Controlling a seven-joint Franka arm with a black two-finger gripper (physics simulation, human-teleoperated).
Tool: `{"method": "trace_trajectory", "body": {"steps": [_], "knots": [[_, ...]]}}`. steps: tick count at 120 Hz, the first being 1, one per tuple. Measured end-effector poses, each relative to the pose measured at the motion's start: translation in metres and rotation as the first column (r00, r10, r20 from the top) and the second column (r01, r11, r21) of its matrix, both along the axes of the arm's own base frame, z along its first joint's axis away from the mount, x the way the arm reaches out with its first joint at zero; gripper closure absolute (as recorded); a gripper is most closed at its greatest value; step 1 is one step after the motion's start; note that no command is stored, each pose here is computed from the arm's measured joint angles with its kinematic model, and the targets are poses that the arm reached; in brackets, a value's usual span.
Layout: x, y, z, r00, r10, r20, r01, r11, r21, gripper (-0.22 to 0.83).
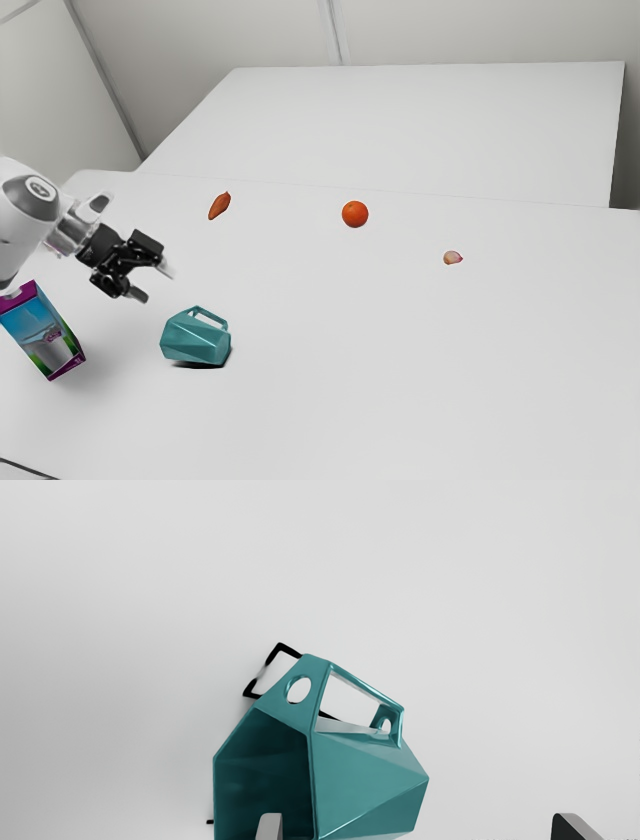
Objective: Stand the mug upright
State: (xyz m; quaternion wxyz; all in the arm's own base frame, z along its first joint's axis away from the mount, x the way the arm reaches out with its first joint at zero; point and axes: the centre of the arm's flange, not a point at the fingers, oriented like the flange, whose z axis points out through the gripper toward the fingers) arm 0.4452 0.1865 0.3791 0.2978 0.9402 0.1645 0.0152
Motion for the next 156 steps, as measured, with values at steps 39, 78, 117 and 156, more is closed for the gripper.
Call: {"method": "trace_trajectory", "body": {"steps": [39,78,117,156], "knots": [[-0.020,-0.011,-0.040,0.998,-0.043,0.055,0.047,0.997,-0.061,0.02],[-0.017,-0.014,-0.067,0.986,-0.088,0.144,0.104,0.989,-0.107,0.02],[-0.023,-0.023,-0.095,0.968,-0.101,0.230,0.141,0.976,-0.164,0.03],[-0.019,-0.030,-0.096,0.938,-0.160,0.308,0.213,0.966,-0.149,0.49]]}}
